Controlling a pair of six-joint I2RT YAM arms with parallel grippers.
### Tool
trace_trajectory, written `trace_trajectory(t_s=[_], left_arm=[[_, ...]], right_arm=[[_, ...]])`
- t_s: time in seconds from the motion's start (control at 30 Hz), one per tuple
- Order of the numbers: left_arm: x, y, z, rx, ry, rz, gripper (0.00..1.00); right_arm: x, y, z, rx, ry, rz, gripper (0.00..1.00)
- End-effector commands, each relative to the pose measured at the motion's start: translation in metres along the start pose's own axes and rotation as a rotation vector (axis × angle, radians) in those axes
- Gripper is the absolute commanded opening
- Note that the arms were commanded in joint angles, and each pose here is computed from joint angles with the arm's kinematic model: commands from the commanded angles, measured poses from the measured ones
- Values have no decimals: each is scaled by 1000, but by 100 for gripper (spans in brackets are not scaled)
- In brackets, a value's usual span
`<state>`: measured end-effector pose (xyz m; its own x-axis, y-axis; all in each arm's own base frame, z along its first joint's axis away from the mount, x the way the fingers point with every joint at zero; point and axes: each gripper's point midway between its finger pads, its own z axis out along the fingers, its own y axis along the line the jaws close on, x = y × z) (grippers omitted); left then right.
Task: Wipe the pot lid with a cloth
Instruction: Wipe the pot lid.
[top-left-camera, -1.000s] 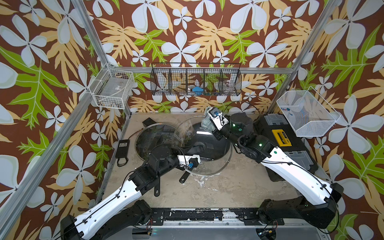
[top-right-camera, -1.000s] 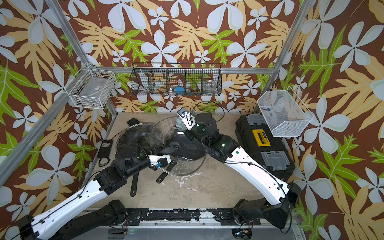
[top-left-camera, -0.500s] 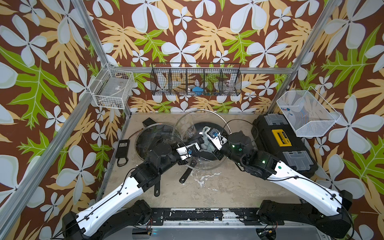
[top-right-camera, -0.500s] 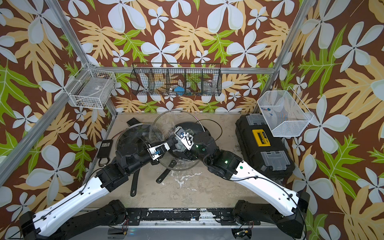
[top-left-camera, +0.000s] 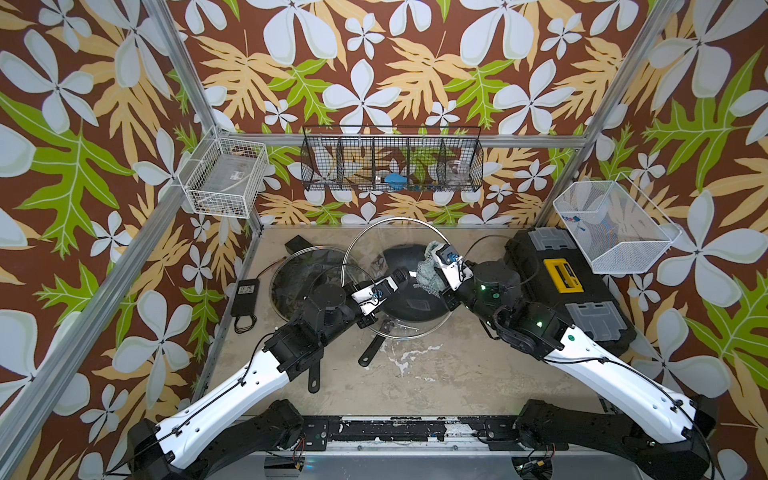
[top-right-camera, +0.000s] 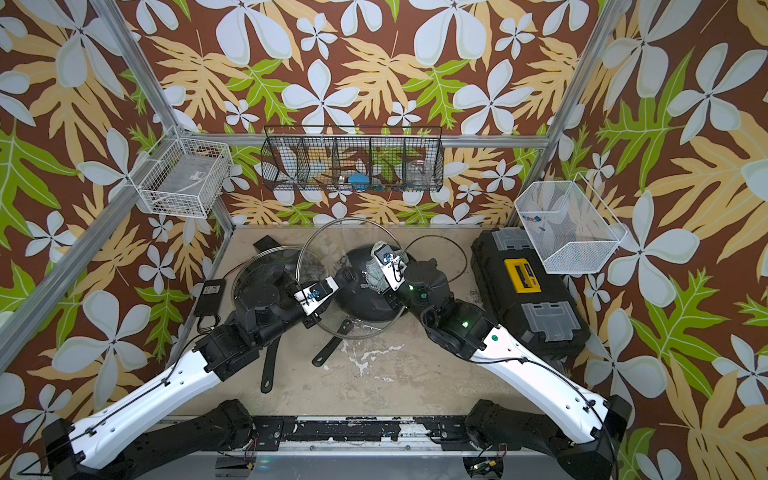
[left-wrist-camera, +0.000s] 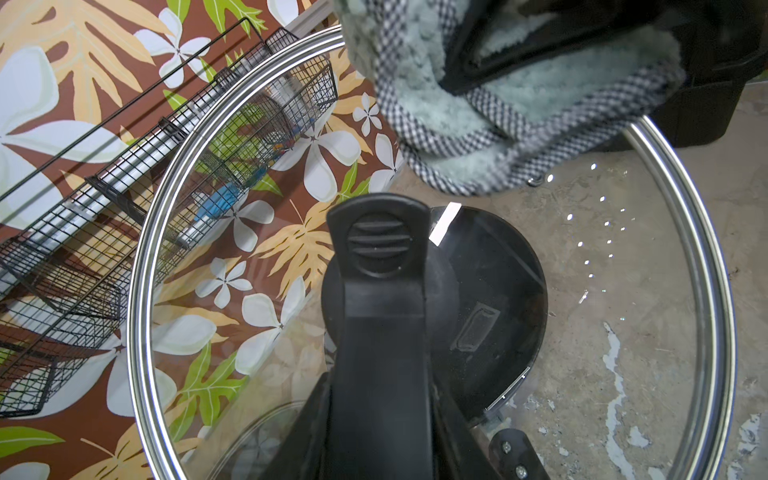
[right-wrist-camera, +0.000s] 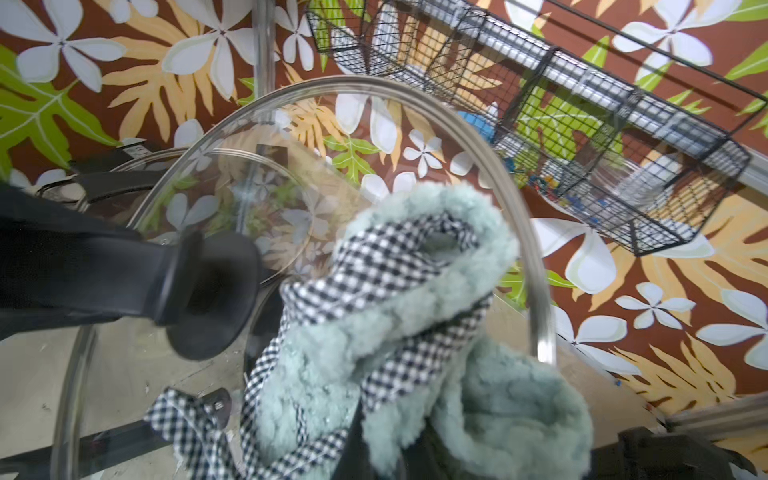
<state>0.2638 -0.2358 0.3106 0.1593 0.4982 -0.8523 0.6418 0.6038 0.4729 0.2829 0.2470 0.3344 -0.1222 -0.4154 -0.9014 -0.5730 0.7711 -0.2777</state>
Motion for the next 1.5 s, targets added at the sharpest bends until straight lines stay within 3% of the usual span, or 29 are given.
trace_trajectory(t_s=[0.0,0.23,0.33,0.57,0.67,0.83,1.0,1.17,1.33,1.47], left_arm=[[-60,31,-11,-99,-229,-142,0],[-66,34,-11,-94,-262,-263,0],[-66,34,-10,-89,-262,-262,0],[-67,31,-11,-73,-266,-251,0],[-66,31,-10,-78,-260,-251,0],[-65,38,-7,-107,-239,-287,0],[-70,46,-4,-128,-235,-363,0],[-70,48,1,-133,-224,-390,0],[-68,49,-2,-145,-219,-364,0],[-65,44,-3,-134,-215,-276,0]], right_arm=[[9,35,4,-89,16,-5,0],[17,79,13,-177,31,-16,0],[13,58,12,-84,25,-29,0],[-3,-36,6,108,0,33,0],[-15,-46,5,125,-11,3,0],[-7,-7,10,-20,3,5,0],[10,62,8,-157,16,-8,0],[15,97,10,-226,28,-19,0],[10,55,9,-74,30,-31,0],[2,2,2,26,12,1,0]])
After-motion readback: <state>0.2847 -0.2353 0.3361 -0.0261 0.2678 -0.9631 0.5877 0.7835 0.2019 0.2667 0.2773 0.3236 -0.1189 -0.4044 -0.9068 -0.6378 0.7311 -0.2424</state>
